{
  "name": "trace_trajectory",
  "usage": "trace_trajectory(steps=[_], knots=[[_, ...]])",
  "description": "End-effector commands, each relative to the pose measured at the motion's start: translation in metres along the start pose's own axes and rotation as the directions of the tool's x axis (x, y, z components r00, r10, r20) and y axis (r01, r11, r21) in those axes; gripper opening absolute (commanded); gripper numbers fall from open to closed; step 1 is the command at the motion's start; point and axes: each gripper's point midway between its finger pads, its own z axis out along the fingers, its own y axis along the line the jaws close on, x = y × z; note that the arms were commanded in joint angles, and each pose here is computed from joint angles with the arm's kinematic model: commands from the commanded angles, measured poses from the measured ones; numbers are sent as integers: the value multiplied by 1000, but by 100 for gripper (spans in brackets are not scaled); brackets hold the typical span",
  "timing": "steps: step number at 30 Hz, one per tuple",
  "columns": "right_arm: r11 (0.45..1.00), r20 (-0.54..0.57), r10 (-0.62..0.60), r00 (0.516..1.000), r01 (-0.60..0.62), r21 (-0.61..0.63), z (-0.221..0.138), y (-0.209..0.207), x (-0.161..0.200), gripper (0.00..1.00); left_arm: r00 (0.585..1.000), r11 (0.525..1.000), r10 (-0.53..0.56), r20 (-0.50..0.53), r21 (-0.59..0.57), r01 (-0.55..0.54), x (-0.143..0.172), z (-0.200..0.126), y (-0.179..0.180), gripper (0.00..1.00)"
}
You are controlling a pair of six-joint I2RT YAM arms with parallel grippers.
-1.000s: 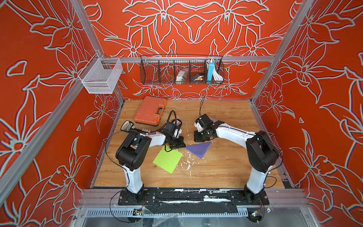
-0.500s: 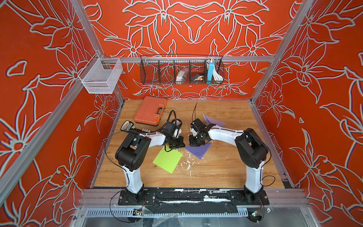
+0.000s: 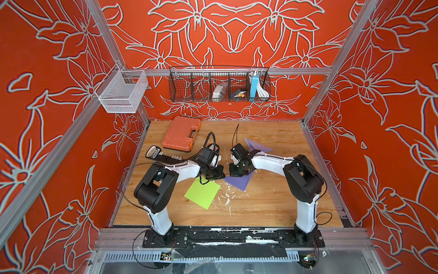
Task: Fold the square paper diagonally
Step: Fold the paper at the center of the board.
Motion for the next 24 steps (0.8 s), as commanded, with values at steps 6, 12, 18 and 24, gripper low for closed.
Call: trace_trajectory(steps=[6,12,18,24], knots=[[998,-43,20,999,-17,61,18,-21,20,0,1000,1000,12,5,14,-12,-2,0,-17,0],[999,-39,34,999,-33,23,19,-17,22,0,1000,1000,-5,-22,31,5,-2,20,-15,0],[999,-42,37,998,-37,-5,21,-13,24,0,999,1000,-13,-48,23,14,-1,38,-11,0],[999,-49,41,998,-42,-22,22,-11,26,0,999,1000,-11,-40,1,11,-7,42,-8,0]])
